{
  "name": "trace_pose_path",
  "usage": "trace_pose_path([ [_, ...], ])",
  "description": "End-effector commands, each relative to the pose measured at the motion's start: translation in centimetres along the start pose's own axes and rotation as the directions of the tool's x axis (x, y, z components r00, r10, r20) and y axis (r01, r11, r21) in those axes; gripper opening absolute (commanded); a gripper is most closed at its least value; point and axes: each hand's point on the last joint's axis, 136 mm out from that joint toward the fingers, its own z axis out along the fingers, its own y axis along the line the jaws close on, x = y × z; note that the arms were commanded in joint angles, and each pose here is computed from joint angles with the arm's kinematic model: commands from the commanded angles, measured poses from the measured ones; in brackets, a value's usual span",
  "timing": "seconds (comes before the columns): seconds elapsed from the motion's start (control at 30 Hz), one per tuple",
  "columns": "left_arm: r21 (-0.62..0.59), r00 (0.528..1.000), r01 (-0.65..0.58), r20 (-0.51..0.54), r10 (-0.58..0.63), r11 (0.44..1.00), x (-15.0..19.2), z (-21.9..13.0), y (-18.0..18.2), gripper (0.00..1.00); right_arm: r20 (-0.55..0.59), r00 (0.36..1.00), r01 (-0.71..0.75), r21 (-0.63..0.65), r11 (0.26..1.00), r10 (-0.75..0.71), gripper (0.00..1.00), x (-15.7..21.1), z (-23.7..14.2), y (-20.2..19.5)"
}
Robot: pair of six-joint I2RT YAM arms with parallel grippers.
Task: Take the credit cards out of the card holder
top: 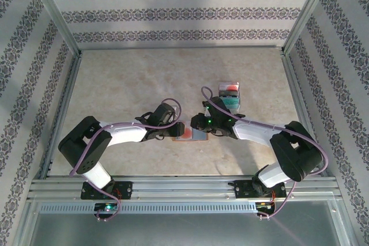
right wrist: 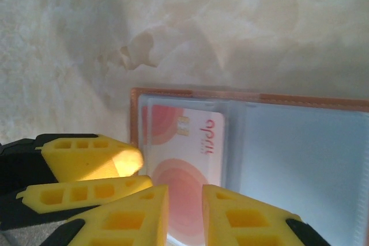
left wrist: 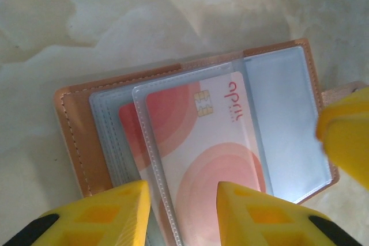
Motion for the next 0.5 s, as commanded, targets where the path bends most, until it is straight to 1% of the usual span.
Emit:
trace_pose_path([
  [0.0,0.03,1.0,-0.011,-0.005,0.011,0.999,-0.4,0.5,-0.8,0.37,-0.018,1.0,-0.019,-0.038,0.999,0.019,0.23,0.3,0.7,0.0],
  [0.17,0.01,1.0,-0.001,-0.012,0.001,1.0,-0.2,0.4,-0.2,0.35,-0.031,0.998,-0.049,-0.021,0.999,0.048,0.23,0.7,1.2,-1.0],
  [0.47,-0.002,0.999,0.014,-0.029,-0.014,1.0,0.2,0.5,0.3,0.33,-0.025,0.997,-0.071,0.0,0.997,0.071,0.23,1.2,1.2,-2.4],
])
